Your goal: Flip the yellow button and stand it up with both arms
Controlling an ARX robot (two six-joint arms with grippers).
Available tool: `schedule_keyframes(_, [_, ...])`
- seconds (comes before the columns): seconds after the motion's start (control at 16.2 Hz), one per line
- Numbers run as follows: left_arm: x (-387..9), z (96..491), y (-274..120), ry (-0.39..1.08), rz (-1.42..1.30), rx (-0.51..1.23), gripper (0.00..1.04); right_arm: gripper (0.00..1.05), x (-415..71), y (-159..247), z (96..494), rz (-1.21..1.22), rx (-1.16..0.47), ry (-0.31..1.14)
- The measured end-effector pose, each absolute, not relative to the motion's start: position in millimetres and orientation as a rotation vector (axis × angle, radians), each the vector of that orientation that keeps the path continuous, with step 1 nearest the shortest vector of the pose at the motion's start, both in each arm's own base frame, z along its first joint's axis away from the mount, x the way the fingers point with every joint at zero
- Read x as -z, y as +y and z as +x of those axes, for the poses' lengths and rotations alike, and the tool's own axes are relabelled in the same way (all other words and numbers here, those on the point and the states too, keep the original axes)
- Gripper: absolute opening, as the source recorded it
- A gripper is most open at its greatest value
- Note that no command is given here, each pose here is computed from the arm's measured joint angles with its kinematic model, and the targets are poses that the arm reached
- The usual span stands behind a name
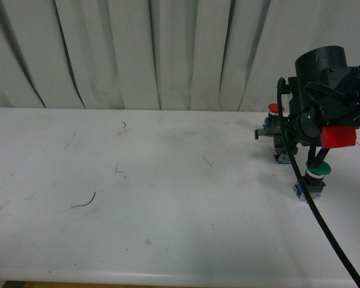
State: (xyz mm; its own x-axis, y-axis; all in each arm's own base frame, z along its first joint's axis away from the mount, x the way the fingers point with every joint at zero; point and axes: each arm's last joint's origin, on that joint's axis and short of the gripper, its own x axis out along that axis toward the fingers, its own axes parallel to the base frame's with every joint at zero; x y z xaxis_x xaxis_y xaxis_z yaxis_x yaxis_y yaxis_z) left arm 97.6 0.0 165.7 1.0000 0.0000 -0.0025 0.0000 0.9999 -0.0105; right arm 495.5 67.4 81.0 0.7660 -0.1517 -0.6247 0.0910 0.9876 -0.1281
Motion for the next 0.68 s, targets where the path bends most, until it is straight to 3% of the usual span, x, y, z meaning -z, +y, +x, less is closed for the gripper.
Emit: schedule_keyframes(0.68, [-165.7, 97.6, 0.0, 0.002, -0.01, 0.0, 0.98, 0.36, -81.6, 66.2, 495.9, -0.146, 0.14, 0.69])
